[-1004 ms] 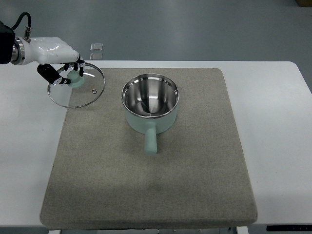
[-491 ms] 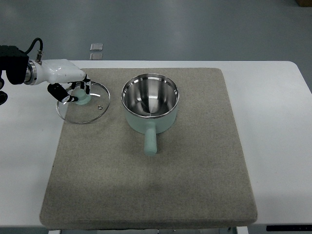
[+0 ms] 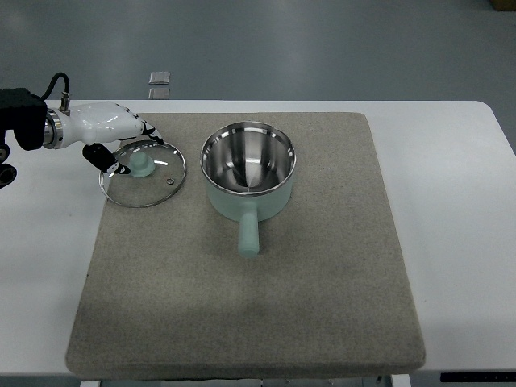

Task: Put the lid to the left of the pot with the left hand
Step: 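Lower the lid onto the mat beside the pot, nearer the left hand, then open the left hand and release the lid knob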

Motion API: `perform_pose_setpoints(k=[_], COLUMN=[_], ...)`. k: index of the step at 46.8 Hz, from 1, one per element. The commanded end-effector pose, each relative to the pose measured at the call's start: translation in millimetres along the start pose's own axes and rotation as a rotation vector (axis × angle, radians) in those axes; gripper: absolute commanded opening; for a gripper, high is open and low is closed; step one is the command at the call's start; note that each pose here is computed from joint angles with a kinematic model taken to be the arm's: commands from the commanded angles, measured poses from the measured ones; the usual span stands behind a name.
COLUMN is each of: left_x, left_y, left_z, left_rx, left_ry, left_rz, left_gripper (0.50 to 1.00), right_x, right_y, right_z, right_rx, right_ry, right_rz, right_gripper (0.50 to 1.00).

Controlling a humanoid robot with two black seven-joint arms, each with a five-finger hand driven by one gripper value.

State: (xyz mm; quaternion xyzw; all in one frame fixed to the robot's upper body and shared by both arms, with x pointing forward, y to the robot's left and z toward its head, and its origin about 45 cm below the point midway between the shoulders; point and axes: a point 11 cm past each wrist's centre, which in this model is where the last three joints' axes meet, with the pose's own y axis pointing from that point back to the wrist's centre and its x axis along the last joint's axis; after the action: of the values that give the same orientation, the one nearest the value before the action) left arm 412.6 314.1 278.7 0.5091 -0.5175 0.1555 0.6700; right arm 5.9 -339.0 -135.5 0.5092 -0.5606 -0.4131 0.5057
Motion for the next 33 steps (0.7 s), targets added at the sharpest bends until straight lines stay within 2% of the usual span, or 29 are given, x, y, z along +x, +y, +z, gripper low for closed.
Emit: perform_pose_setpoints(k=[1,18,33], left_x=[1.8,21.4,31.0], left_y=[-0.7,6.6,6.7], left_z=[1.3,-12.9,-26.1], left_rx=[-0.011,-0.094,-0.152], left_ry=[0.057,0.816,1.246], left_rz=[0.012,0.170,0.291], left_gripper=[0.992,0.992,0.992], right_x=[0.0,0.0,0.0], right_y=[0.0,0.0,0.0], right_z=[0.1,0.1,0.1], right_rx=[0.000,0.000,0.000], right_ry=[0.001,-0.001,0.001], right_rz=[0.000,0.000,0.000], right_gripper=[0.924,0.924,0.924])
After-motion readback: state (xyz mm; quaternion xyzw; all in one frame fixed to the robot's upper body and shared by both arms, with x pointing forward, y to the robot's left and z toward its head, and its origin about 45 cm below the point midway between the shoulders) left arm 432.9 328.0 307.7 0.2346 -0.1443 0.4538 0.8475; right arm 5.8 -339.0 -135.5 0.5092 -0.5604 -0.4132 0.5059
